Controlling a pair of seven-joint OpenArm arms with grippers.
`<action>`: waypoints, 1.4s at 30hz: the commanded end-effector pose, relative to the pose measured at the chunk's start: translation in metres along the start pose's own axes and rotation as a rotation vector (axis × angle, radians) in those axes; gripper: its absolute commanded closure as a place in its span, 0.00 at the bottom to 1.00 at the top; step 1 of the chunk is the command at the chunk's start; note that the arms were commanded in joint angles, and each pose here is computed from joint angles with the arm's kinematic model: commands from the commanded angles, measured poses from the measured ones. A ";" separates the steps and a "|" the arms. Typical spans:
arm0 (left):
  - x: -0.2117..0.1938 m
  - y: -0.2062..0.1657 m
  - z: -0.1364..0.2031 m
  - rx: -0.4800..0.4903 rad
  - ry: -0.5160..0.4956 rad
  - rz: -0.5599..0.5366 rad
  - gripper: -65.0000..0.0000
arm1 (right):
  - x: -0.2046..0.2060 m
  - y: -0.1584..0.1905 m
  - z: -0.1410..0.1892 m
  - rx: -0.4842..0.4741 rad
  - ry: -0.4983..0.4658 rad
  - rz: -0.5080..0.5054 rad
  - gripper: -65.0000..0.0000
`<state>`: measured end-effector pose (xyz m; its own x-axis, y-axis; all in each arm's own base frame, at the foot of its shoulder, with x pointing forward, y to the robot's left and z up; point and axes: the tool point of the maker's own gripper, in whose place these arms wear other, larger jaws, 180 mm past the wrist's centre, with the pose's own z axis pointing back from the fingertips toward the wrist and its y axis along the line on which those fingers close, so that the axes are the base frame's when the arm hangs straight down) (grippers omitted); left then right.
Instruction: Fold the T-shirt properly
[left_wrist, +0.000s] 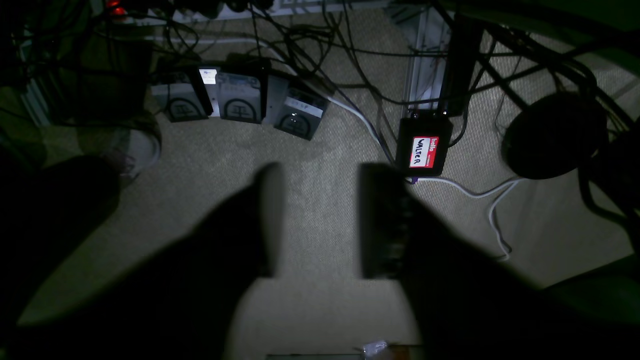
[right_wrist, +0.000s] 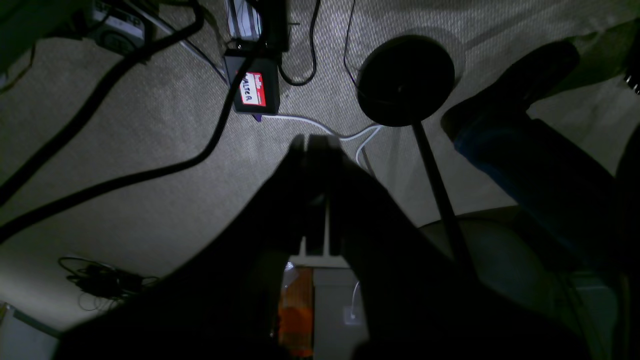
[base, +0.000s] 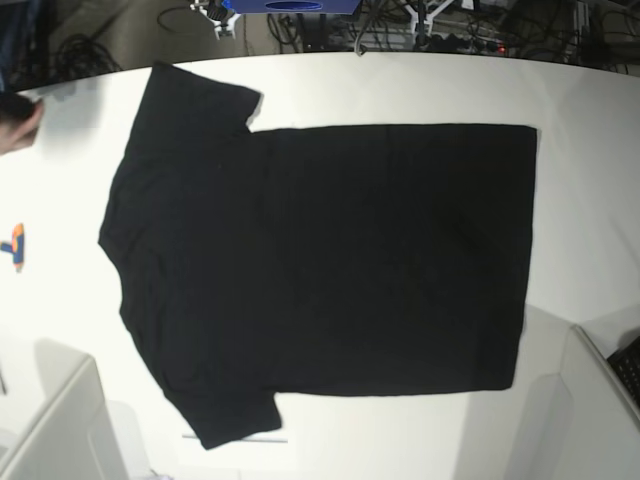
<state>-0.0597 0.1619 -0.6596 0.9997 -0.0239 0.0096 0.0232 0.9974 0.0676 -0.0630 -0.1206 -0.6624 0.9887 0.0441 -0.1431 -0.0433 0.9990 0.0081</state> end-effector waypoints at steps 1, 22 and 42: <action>-0.004 0.002 0.000 0.005 0.005 -0.002 0.97 | -0.004 -0.002 0.000 -0.006 0.007 -0.004 1.00; -0.012 0.018 0.011 0.025 -0.099 -0.032 1.00 | -0.022 -0.004 0.005 -0.015 -0.055 -0.007 1.00; -0.013 0.039 0.085 0.035 -0.336 -0.098 1.00 | -0.038 -0.015 0.117 -0.053 -0.189 -0.047 1.00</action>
<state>-0.0669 0.1919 -0.5754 0.9338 -0.1418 0.3284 0.1105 0.9875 0.1122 -0.0774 -0.1350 -0.5436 0.9985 0.0037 0.0539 -0.0015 0.9992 -0.0410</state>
